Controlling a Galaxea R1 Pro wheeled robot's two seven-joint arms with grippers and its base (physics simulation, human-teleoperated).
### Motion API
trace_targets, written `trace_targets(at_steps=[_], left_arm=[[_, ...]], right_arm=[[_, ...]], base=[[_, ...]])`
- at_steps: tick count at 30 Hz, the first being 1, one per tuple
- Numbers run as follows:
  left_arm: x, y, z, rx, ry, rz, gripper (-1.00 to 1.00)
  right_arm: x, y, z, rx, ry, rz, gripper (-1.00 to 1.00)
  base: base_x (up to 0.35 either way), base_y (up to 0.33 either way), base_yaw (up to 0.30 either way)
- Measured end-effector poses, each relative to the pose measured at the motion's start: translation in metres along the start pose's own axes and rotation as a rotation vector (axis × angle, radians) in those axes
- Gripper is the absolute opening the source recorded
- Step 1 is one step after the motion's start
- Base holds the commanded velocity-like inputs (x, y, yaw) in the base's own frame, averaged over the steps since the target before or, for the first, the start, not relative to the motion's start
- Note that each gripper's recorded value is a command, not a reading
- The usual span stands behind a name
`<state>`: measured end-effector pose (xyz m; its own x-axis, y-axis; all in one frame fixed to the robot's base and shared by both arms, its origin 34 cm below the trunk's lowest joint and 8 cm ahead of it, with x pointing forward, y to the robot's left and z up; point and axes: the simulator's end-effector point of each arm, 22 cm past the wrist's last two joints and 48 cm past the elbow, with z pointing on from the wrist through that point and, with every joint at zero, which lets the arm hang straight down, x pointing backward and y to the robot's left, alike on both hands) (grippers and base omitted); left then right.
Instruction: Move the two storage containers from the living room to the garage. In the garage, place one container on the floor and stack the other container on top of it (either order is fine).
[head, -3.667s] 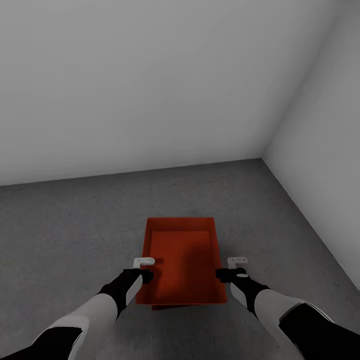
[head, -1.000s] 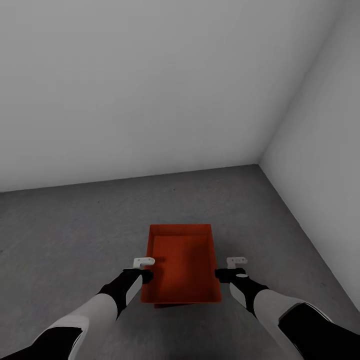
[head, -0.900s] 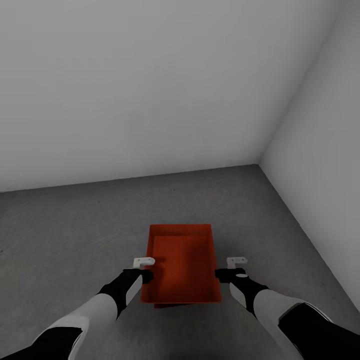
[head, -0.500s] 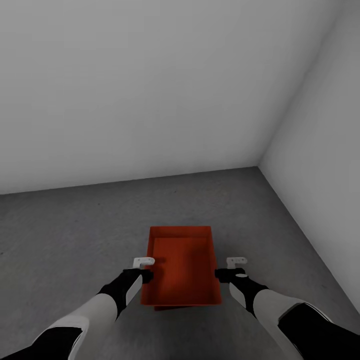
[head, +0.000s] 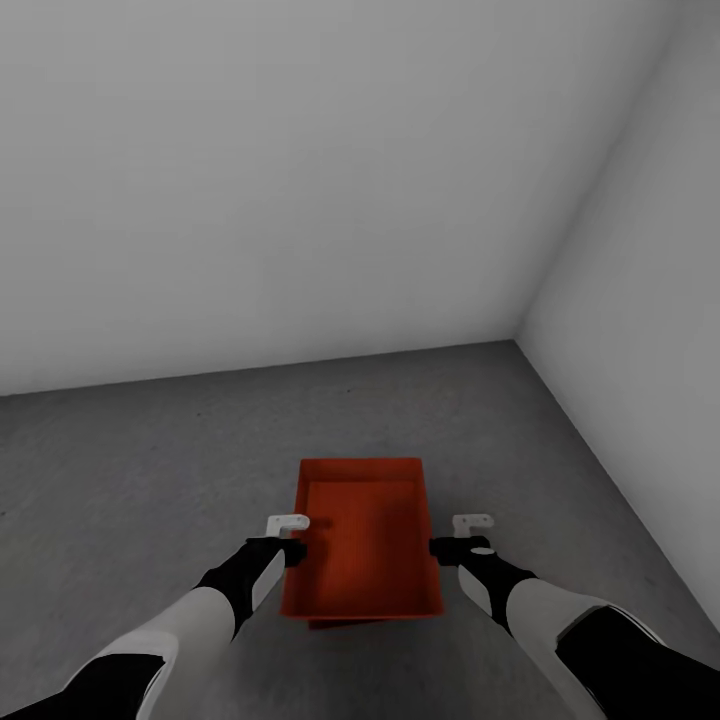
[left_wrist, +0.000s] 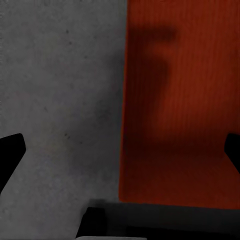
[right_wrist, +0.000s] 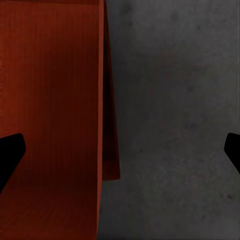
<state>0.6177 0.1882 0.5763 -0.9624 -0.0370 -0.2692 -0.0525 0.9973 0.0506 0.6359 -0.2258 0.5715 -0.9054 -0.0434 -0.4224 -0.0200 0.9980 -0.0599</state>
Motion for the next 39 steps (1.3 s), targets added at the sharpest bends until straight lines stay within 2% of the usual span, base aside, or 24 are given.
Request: trace_targets(at_steps=[18,21,25,27,35,39], left_arm=[[-0.011,0.004,-0.009,0.000,-0.027,-0.015,1.00],[-0.003,0.004,-0.009,0.003,-0.012,-0.013,1.00],[0.026,0.004,-0.006,0.002,0.047,-0.002,1.00],[0.032,0.005,-0.006,0.000,0.054,-0.001,1.00],[0.033,0.023,-0.005,-0.021,0.017,-0.013,1.00],[0.027,0.029,-0.007,-0.025,0.006,-0.035,1.00]], right_arm=[[-0.013,0.001,-0.009,-0.001,-0.024,0.002,1.00],[-0.017,0.002,-0.010,-0.001,-0.030,0.002,1.00],[-0.019,0.003,-0.013,-0.002,-0.034,0.004,1.00],[-0.020,0.003,-0.014,-0.002,-0.036,0.004,1.00],[-0.022,-0.005,-0.017,0.010,-0.038,0.004,1.00],[-0.024,-0.008,-0.019,0.015,-0.042,0.004,1.00]], base=[[0.000,0.000,0.000],[0.000,0.000,0.000],[0.000,0.000,0.000],[0.000,0.000,0.000],[0.000,0.000,0.000],[0.000,0.000,0.000]])
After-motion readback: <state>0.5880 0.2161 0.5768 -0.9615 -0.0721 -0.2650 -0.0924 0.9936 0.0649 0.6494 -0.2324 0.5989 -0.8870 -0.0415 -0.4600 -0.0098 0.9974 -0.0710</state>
